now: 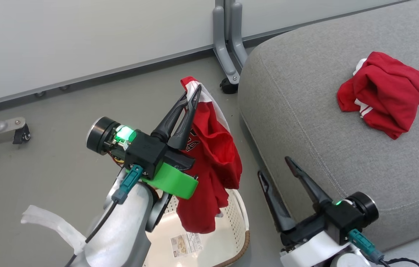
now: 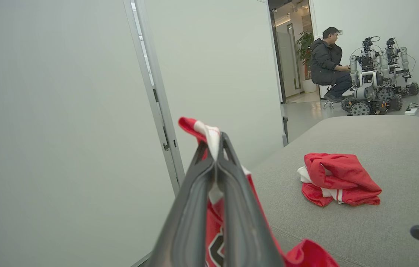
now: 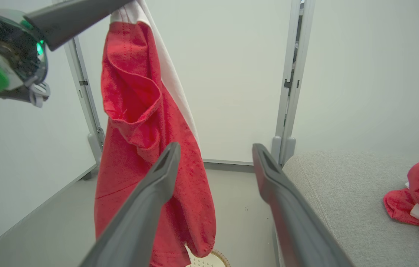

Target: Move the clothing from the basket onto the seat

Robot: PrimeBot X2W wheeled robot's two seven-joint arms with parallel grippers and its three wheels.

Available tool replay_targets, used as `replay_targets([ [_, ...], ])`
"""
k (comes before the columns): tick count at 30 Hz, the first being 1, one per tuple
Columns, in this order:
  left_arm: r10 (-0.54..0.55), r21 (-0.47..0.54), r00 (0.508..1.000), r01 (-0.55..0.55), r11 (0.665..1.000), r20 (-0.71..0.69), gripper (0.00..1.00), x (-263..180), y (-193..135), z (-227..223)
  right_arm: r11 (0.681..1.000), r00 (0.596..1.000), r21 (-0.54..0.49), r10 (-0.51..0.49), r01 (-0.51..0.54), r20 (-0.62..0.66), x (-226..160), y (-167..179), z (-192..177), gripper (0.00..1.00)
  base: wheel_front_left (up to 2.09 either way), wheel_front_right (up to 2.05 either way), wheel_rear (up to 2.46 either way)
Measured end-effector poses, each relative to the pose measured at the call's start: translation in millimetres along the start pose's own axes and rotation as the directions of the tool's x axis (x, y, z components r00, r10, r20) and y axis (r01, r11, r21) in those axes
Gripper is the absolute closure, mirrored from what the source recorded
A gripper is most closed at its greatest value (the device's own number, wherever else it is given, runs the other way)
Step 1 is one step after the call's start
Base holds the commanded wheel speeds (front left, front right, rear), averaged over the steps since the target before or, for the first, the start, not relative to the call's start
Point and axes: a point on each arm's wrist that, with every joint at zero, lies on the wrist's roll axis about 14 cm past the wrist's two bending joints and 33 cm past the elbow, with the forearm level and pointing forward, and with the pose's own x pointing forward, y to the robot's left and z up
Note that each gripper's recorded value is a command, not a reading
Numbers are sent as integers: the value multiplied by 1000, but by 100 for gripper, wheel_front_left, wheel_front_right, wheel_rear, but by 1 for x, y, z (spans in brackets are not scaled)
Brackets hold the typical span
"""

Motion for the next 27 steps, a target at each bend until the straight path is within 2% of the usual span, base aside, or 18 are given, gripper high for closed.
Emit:
replay_targets([
  [7,-55,18,998,55,998,38,100,9,-21,15,992,991,-29,126,-125,40,12,35,13,0,0,0,0],
  [11,-95,18,994,94,995,53,100,13,-35,20,992,993,-57,112,-109,46,19,29,15,0,0,0,0],
  [19,-168,23,983,166,986,78,100,13,-59,29,993,996,-85,83,-85,-31,26,17,-8,0,0,0,0],
  [27,-205,12,975,204,979,83,100,9,-72,32,996,997,-47,80,-80,-11,37,15,-3,0,0,0,0],
])
